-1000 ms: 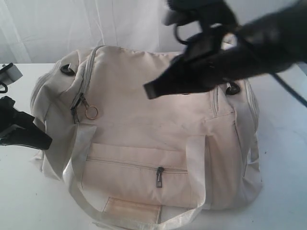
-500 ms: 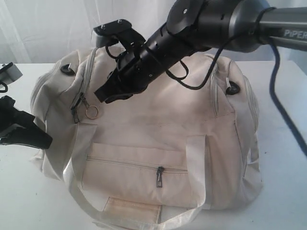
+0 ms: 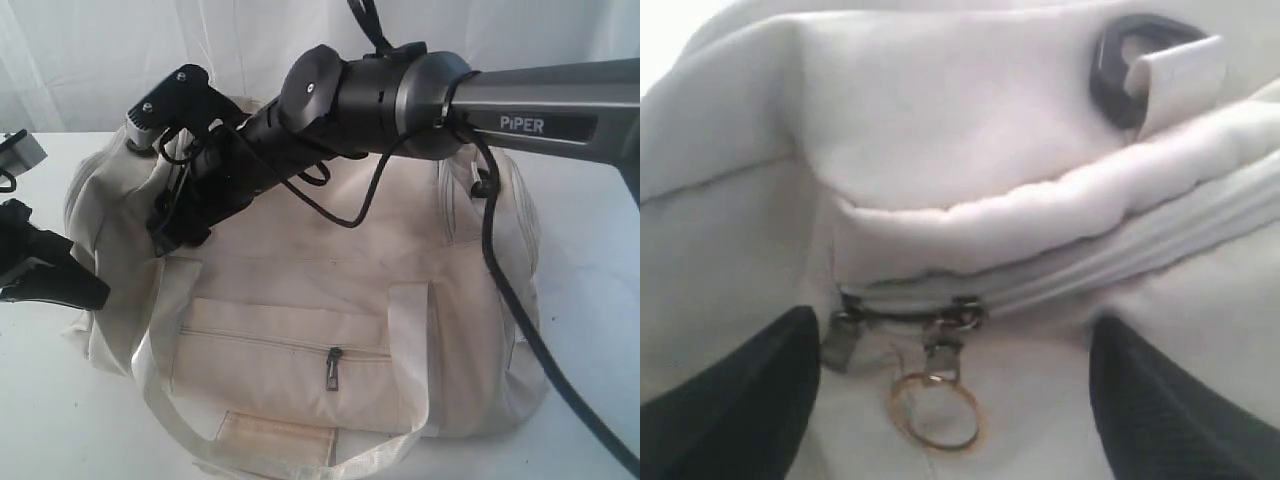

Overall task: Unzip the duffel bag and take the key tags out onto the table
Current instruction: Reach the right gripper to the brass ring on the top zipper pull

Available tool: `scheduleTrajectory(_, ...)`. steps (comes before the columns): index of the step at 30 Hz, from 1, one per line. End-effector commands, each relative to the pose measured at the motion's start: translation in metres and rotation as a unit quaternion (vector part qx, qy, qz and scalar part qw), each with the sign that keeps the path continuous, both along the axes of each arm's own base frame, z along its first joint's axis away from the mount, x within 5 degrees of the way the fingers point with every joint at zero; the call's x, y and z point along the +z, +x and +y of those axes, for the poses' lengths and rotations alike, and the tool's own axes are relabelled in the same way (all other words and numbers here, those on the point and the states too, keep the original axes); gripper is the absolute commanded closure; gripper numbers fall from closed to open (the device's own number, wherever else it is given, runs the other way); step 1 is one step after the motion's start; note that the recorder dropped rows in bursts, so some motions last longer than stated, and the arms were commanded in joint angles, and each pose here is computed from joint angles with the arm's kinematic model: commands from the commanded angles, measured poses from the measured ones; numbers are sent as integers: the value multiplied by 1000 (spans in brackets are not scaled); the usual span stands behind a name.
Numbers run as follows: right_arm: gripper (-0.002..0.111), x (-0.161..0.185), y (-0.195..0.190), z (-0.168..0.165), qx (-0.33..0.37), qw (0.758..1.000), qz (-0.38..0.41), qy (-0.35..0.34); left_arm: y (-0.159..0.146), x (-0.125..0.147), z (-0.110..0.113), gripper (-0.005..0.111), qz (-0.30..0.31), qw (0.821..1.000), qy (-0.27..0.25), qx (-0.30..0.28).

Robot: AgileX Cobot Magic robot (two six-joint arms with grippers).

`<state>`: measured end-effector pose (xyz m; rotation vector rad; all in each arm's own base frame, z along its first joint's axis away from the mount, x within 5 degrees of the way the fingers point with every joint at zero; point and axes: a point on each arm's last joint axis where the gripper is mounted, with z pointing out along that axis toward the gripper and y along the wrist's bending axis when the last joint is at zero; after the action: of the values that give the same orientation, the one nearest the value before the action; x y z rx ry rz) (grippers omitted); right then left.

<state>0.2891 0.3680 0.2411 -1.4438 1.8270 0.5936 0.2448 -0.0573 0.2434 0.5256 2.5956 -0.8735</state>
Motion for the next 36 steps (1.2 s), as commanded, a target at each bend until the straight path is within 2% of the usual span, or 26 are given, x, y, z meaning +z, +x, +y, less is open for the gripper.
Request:
scheduleTrajectory(1, 38, -8, 3, 3, 9, 999, -39, -22, -4, 6, -5, 107, 5, 1000, -30, 1)
scheduleTrajectory(10, 38, -32, 7, 6, -5, 999, -23, -44, -4, 7, -5, 107, 6, 999, -36, 4)
scheduleTrajectory(12, 42, -34, 8, 7, -13, 999, -20, -41, -4, 7, -5, 107, 6, 999, -36, 4)
scheduleTrajectory(17, 64, -31, 9, 7, -25, 999, -14, -33, -3, 7, -6, 107, 6, 999, -39, 5)
scheduleTrajectory(25, 108, -16, 4, 3, -15, 999, -18, -32, -3, 8, -6, 107, 7, 999, -41, 5)
scheduleTrajectory(36, 108, 31, 4, -7, -27, 995, -93, 6, -4, 8, -6, 107, 8, 999, -43, 4)
